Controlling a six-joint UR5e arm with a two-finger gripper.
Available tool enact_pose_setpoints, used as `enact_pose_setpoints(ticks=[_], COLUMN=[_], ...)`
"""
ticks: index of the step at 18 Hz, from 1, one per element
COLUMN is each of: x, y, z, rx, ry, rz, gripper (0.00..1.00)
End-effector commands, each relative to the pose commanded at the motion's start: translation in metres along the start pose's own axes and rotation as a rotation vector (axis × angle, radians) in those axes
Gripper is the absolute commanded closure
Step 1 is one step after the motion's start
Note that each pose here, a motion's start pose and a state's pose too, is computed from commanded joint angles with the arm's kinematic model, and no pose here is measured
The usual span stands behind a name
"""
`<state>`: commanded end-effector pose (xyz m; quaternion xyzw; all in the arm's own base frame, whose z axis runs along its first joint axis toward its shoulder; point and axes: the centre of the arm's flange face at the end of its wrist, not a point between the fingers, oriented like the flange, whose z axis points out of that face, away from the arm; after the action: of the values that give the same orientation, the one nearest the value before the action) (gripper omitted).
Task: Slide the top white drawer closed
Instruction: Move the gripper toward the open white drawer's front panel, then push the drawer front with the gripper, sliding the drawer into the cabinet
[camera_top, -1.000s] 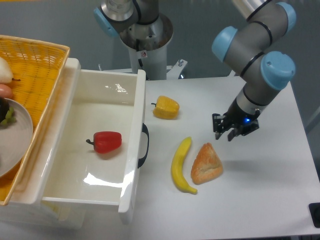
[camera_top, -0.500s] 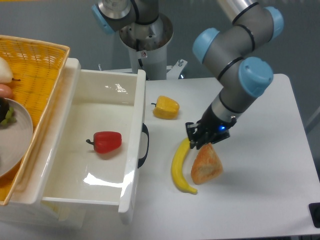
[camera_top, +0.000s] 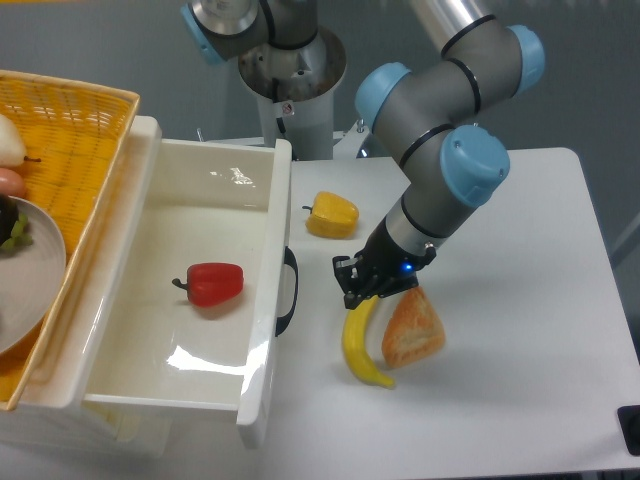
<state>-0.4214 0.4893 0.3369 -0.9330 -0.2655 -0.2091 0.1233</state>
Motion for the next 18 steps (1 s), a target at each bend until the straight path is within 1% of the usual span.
enact_pose_setpoints(ticks=[10, 18], x=[0.008, 0.025], y=[0.001, 0.007], z=[0.004, 0.007], rx=[-0.002, -0.028], ry=[0.089, 0.119], rz=[-0.01, -0.006], gripper=[0.94, 0.94])
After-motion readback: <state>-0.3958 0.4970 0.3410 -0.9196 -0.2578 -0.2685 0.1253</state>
